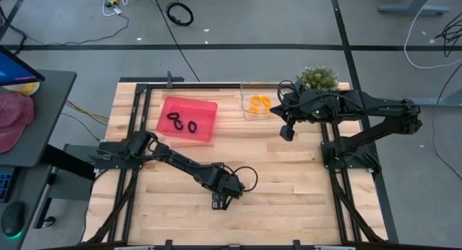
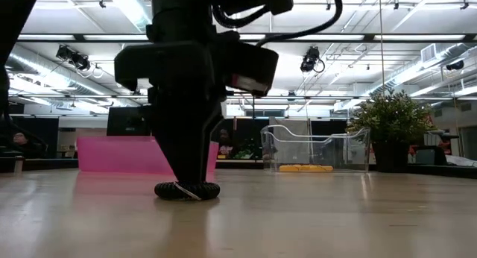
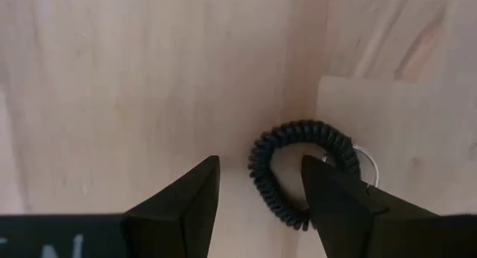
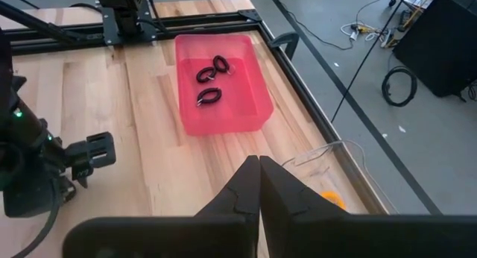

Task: Sort spring keychains
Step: Put the black spring keychain into the pink bin

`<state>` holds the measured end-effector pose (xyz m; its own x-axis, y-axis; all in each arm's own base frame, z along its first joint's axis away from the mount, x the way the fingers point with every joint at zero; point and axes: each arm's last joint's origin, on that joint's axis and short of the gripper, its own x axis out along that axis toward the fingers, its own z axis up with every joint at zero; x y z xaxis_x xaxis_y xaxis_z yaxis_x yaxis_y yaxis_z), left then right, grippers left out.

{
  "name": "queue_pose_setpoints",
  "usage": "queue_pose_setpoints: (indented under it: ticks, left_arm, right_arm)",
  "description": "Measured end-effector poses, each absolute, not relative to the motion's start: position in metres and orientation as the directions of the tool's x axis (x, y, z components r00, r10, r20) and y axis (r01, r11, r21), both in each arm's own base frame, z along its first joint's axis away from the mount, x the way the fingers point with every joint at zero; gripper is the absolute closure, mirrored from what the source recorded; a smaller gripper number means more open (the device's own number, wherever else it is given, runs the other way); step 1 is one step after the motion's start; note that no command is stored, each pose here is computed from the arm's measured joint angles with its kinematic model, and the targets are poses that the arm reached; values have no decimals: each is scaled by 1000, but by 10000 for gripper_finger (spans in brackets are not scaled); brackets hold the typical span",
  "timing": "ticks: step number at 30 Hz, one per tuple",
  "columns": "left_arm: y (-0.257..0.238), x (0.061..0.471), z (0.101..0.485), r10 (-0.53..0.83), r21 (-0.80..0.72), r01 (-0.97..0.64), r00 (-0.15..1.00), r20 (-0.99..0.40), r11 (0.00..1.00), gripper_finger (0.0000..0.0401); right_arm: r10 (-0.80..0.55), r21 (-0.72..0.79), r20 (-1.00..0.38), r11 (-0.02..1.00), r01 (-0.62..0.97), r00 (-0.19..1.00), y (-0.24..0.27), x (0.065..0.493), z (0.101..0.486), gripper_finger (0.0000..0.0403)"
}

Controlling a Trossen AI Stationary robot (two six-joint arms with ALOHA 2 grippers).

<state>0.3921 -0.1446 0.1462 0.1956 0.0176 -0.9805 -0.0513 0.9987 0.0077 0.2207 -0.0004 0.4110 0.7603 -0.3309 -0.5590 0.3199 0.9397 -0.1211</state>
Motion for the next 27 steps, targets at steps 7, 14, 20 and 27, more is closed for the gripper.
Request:
queue_pose_setpoints:
  ticks: [7, 14, 20, 27]
  left_arm:
    - [-146, 392, 145, 26, 16, -53, 206, -978, 998, 207]
    - [-146, 392, 145, 18, 8, -53, 203, -979, 999, 276]
    - [-146, 392, 146, -7, -17, -49, 194, -981, 999, 380]
    - [-145, 388, 147, 2, -5, -47, 159, -987, 999, 392]
  right_arm:
    - [-331, -128, -561, 940, 315, 758, 0, 221, 411, 395]
    - [-331, -129, -561, 940, 315, 758, 0, 221, 411, 395]
    - [-331, -129, -561, 940, 315, 758, 0, 221, 411, 395]
    - [-331, -129, -561, 940, 315, 759, 0, 221, 411, 395]
